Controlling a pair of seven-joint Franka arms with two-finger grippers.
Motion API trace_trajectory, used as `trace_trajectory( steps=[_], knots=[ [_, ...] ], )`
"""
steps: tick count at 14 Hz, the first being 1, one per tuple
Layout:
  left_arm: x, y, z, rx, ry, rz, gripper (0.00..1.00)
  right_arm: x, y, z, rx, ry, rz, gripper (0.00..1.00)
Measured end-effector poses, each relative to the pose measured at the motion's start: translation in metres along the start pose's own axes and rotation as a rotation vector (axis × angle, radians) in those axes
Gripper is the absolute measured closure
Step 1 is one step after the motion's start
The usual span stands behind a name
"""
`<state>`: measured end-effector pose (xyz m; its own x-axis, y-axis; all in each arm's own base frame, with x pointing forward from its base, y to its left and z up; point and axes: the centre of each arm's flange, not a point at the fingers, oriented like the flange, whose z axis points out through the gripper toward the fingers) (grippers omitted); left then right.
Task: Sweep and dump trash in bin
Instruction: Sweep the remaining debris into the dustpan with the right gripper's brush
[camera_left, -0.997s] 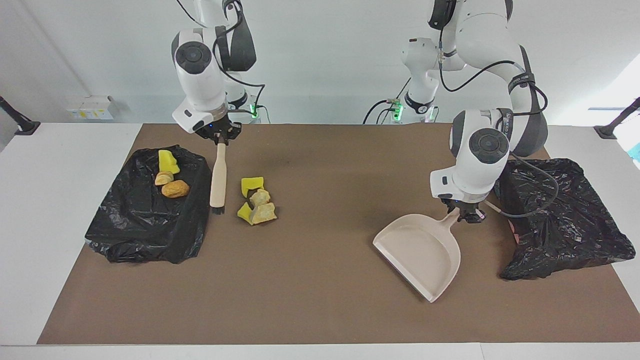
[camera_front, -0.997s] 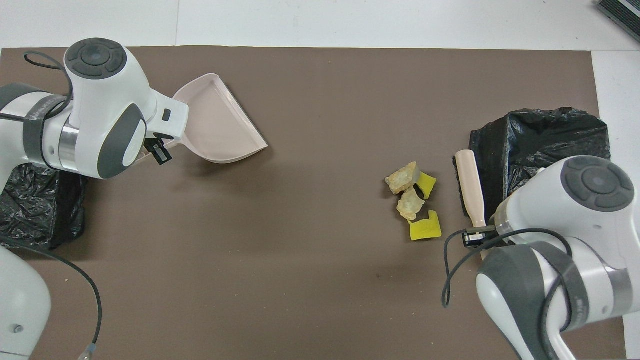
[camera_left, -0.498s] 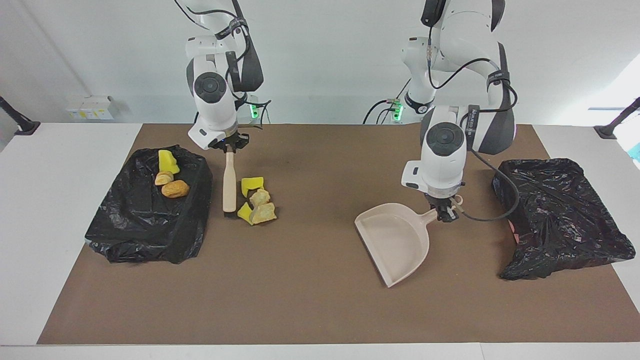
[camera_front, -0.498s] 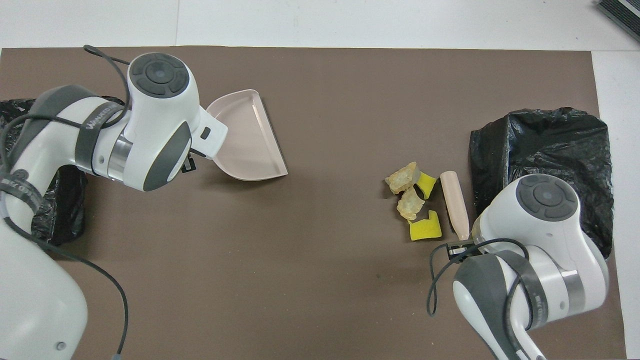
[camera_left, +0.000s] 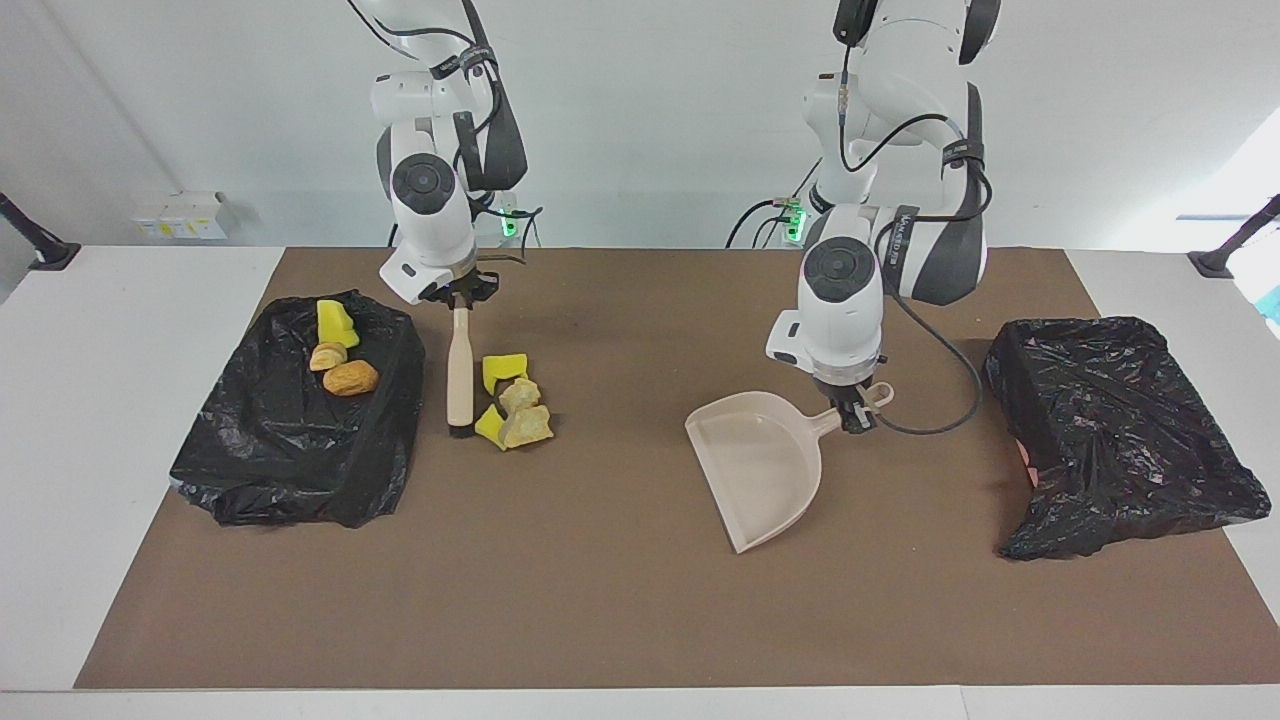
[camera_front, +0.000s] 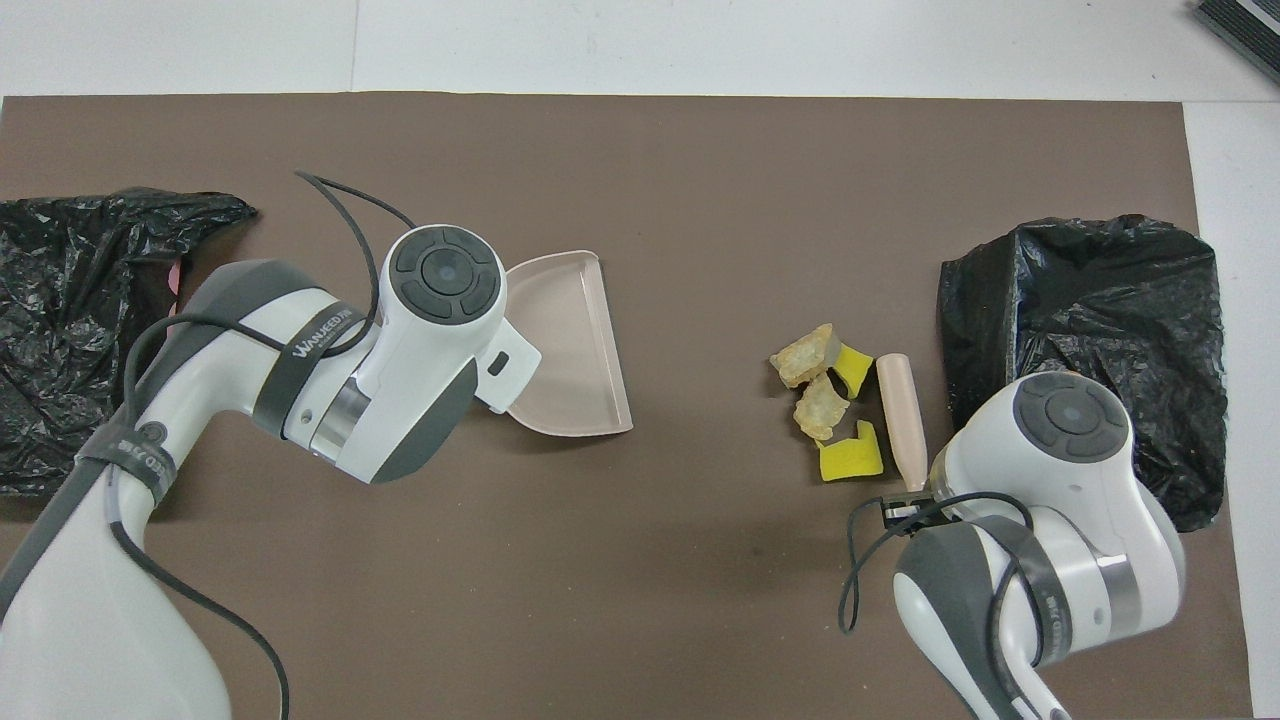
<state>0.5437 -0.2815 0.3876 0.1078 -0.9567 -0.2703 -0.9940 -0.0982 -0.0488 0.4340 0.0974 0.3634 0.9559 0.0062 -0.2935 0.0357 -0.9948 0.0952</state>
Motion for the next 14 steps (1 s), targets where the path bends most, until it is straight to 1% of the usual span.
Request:
trace_trajectory(
  steps=[3, 5, 9, 13, 14],
  knots=[
    [0.018, 0.019, -0.003, 0.023, 0.016, 0.035, 0.69, 0.000, -0.028, 0.004, 0.044, 0.013, 0.037, 0.73],
    [0.024, 0.025, -0.003, 0.040, 0.032, 0.041, 0.69, 0.000, -0.055, 0.009, 0.079, 0.022, 0.051, 0.73],
    [0.043, 0.048, 0.001, 0.053, 0.042, 0.078, 0.69, -0.004, -0.100, 0.007, 0.161, 0.030, 0.028, 0.73],
    [0.043, 0.073, 0.010, 0.041, 0.033, 0.079, 0.69, -0.010, -0.133, 0.001, 0.237, 0.024, 0.011, 0.73],
    [0.041, 0.078, 0.012, 0.037, 0.030, 0.067, 0.69, -0.012, -0.141, 0.001, 0.282, 0.014, 0.027, 0.73]
  ],
)
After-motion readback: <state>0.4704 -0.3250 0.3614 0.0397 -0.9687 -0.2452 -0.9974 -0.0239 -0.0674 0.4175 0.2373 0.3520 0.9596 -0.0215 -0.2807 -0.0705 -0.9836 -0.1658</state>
